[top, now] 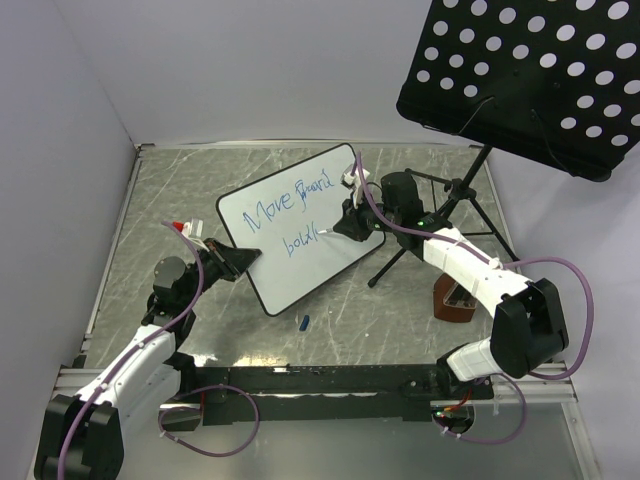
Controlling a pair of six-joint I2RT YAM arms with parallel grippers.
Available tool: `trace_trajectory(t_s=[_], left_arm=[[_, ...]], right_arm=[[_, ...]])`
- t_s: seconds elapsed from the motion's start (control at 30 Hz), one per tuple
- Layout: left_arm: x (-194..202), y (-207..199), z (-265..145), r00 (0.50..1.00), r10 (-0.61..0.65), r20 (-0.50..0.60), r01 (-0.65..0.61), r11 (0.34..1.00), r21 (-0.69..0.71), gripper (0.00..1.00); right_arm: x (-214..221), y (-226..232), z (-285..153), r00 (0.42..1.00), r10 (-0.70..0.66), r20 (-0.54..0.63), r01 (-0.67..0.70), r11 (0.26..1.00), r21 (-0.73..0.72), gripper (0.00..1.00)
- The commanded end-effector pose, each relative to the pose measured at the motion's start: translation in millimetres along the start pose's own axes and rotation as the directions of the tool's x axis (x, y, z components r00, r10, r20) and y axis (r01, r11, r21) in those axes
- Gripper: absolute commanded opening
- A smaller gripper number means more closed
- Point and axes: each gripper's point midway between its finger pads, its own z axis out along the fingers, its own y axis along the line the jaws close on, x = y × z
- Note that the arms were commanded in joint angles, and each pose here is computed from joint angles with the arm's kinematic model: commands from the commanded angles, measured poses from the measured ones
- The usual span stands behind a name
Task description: Write a sentence on the whiteboard
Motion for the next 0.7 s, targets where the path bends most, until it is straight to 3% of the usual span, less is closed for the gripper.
trace_trajectory(t_s=[0.0,0.67], left_arm=[[-14.2,-31.5,-0.6,0.994,0.099,0.044,-0.104,0.986,0.13,0.01],[-14.1,-31.6,-0.9,0.994,0.1,0.045,-0.105,0.986,0.131,0.01]], right_arm=[[-2.3,-2.5,-4.8,1.0,-0.023,0.004,0.023,1.0,0.017,0.0],[-26.5,-20.3,-5.2,0.998,-0.036,0.053,0.03,0.994,0.103,0.0]])
